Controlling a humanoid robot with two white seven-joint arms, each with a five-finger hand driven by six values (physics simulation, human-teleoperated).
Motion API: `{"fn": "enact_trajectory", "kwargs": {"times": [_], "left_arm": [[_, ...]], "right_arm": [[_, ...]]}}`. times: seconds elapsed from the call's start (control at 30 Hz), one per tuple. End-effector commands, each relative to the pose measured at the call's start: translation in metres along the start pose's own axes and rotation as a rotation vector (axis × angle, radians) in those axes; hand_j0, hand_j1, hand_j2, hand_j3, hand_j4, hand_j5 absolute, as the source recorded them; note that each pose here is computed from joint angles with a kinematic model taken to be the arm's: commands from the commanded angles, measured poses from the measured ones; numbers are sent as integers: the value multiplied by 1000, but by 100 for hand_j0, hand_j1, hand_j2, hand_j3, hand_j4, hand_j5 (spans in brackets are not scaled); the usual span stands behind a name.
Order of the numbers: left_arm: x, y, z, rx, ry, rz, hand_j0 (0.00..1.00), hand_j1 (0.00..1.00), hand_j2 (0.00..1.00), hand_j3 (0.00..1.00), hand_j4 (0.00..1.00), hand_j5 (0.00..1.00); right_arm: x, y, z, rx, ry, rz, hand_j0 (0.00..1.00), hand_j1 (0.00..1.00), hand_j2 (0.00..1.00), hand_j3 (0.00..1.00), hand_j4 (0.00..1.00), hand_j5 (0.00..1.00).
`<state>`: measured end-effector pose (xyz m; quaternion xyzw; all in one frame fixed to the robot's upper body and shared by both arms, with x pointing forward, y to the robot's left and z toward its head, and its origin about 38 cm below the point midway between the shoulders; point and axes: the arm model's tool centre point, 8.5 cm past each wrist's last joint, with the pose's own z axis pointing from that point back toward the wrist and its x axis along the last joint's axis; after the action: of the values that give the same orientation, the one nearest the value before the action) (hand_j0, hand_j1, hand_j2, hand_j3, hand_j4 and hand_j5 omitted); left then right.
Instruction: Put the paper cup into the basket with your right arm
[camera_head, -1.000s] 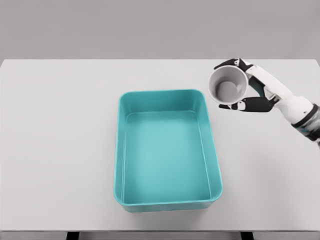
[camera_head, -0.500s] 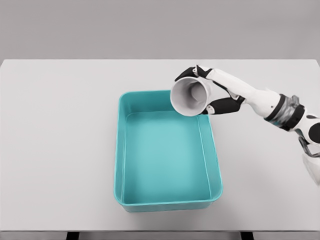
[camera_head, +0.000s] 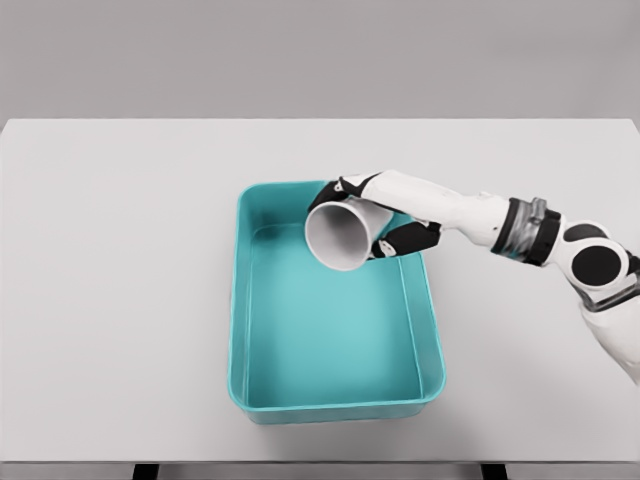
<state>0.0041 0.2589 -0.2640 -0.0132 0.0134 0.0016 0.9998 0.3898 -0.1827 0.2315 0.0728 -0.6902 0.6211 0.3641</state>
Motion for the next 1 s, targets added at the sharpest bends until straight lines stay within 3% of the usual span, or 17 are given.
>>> {"fn": "enact_trajectory", "kwargs": {"times": [0.0,0.17,0.5,0.53,0.6,0.63,0.67,0.97], "left_arm": [[0,0,0,0,1,-1,100,100,100,100,100,100],[0,0,0,0,0,0,100,100,100,100,100,100],[0,0,0,0,0,0,100,100,100,100,100,100],[0,0,0,0,0,-1,100,100,100,100,100,100],[0,0,0,0,0,0,100,100,100,100,100,100],[0,0,0,0,0,-1,100,100,100,100,100,100],[0,0,0,0,1,-1,100,100,100,100,100,100],[0,0,0,0,1,0,100,100,100,100,100,100]], "right_arm": [[-1,13,-5,51,10,8,50,50,50,50,50,50],[5,19,-20,125,-5,42,50,50,50,50,50,50],[3,35,-22,196,13,64,51,51,51,51,51,51],[2,36,-22,200,19,76,53,53,53,53,53,53],[2,36,-23,201,21,81,69,69,69,69,69,69],[2,36,-23,202,22,82,83,83,83,83,83,83],[2,36,-23,202,22,82,86,86,86,86,86,86],[0,34,-19,205,35,87,88,88,88,88,88,88]]}}
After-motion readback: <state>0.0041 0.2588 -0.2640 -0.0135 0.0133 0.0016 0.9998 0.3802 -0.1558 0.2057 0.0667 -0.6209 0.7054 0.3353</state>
